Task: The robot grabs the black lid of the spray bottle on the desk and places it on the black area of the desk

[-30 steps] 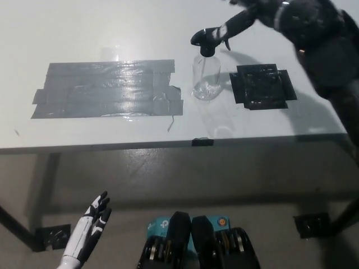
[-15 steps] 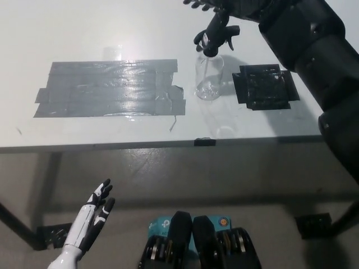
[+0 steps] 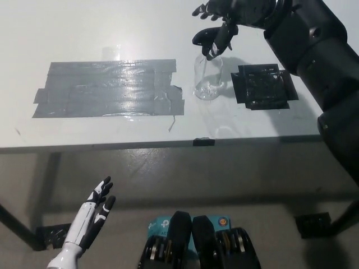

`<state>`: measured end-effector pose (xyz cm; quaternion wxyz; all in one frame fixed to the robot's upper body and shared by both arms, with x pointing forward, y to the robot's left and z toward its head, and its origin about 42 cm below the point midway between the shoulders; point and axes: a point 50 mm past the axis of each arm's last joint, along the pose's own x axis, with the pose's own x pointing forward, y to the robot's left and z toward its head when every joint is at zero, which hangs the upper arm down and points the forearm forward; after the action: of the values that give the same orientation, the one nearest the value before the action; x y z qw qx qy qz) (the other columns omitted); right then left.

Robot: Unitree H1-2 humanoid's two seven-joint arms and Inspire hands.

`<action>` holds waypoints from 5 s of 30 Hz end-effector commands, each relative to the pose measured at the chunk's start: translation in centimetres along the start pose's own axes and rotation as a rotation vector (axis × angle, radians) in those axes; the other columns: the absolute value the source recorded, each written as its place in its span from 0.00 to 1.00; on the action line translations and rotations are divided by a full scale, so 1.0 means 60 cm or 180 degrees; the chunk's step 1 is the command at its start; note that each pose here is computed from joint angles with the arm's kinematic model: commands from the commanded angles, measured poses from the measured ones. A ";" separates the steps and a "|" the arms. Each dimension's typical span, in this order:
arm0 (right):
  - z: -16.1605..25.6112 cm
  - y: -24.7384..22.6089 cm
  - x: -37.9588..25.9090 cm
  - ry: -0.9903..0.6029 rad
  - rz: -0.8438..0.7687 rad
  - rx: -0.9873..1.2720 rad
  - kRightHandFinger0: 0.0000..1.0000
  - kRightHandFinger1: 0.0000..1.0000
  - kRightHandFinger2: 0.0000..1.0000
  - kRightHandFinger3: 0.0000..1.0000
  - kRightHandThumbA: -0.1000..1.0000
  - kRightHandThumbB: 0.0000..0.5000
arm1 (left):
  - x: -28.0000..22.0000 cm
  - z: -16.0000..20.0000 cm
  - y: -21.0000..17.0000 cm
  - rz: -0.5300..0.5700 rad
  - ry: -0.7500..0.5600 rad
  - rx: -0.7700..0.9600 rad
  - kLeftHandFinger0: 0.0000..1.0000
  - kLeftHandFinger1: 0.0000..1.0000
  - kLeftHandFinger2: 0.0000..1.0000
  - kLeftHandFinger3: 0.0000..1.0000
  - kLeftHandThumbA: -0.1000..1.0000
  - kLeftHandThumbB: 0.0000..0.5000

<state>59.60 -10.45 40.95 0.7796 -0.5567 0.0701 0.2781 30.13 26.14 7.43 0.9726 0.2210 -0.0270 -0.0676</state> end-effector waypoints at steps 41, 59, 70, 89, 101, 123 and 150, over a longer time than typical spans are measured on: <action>-0.038 -0.097 -0.056 -0.0282 -0.0299 0.0955 0.52 0.58 0.70 0.59 0.03 0.72 | 0.052 0.046 0.026 -0.0039 -0.0376 0.0120 1.00 1.00 1.00 1.00 1.00 0.18; -0.040 -0.206 -0.128 -0.1073 -0.1495 0.1846 0.21 0.29 0.44 0.47 0.00 0.71 | 0.060 0.050 0.028 -0.0024 -0.0394 0.0141 1.00 1.00 1.00 1.00 1.00 0.17; 0.000 -0.174 -0.102 -0.0747 -0.1217 0.0943 1.00 1.00 1.00 1.00 0.63 0.94 | 0.064 0.048 0.029 -0.0029 -0.0402 0.0145 1.00 1.00 1.00 1.00 1.00 0.15; 0.075 -0.044 -0.015 -0.0296 -0.0696 0.0254 1.00 1.00 1.00 1.00 0.88 1.00 | 0.065 0.051 0.025 -0.0039 -0.0412 0.0082 1.00 1.00 1.00 1.00 1.00 0.13; 0.029 -0.039 -0.012 0.0089 -0.0596 0.0078 1.00 1.00 1.00 1.00 0.76 1.00 | 0.067 0.053 0.029 -0.0050 -0.0433 0.0096 1.00 1.00 1.00 1.00 1.00 0.15; 0.013 -0.059 -0.032 0.0397 0.0051 -0.0118 1.00 1.00 1.00 1.00 0.81 0.82 | 0.083 0.061 0.036 -0.0046 -0.0527 0.0142 1.00 1.00 1.00 1.00 1.00 0.11; -0.019 -0.072 -0.034 -0.0239 -0.0863 0.0221 0.69 0.63 0.66 0.53 0.01 0.65 | 0.102 0.071 0.041 -0.0087 -0.0583 0.0190 1.00 1.00 0.94 1.00 1.00 0.10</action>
<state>59.97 -11.99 39.28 0.8176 -0.5204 0.0443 0.2425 34.89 25.49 10.55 0.9642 0.2368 -0.0733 -0.0937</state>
